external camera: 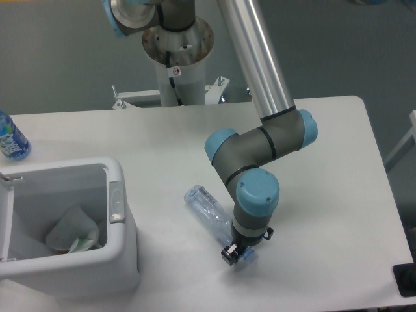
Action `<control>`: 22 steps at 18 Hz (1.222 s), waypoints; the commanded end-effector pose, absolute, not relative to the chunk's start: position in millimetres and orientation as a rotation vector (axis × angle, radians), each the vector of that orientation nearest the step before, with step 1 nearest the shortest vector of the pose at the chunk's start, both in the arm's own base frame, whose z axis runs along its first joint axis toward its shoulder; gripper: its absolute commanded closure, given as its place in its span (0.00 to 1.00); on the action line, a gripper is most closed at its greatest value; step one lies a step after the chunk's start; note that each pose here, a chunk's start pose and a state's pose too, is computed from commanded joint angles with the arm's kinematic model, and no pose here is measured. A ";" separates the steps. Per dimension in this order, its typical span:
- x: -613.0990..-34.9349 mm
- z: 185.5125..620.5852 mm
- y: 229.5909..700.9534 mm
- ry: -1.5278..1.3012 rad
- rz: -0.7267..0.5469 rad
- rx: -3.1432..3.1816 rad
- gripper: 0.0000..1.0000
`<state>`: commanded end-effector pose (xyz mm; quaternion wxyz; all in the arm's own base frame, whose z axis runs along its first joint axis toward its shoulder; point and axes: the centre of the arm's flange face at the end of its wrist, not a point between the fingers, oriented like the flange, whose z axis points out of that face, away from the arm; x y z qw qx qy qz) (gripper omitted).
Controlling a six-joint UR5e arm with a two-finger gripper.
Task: Place the trash in the trash can
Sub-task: 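Grasp the bottle by the cap end and lift it, then carry the bottle over the white bin and lower it inside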
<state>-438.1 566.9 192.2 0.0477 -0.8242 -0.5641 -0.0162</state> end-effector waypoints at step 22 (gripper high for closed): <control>-383.7 604.0 589.8 -1.104 0.039 -1.940 0.38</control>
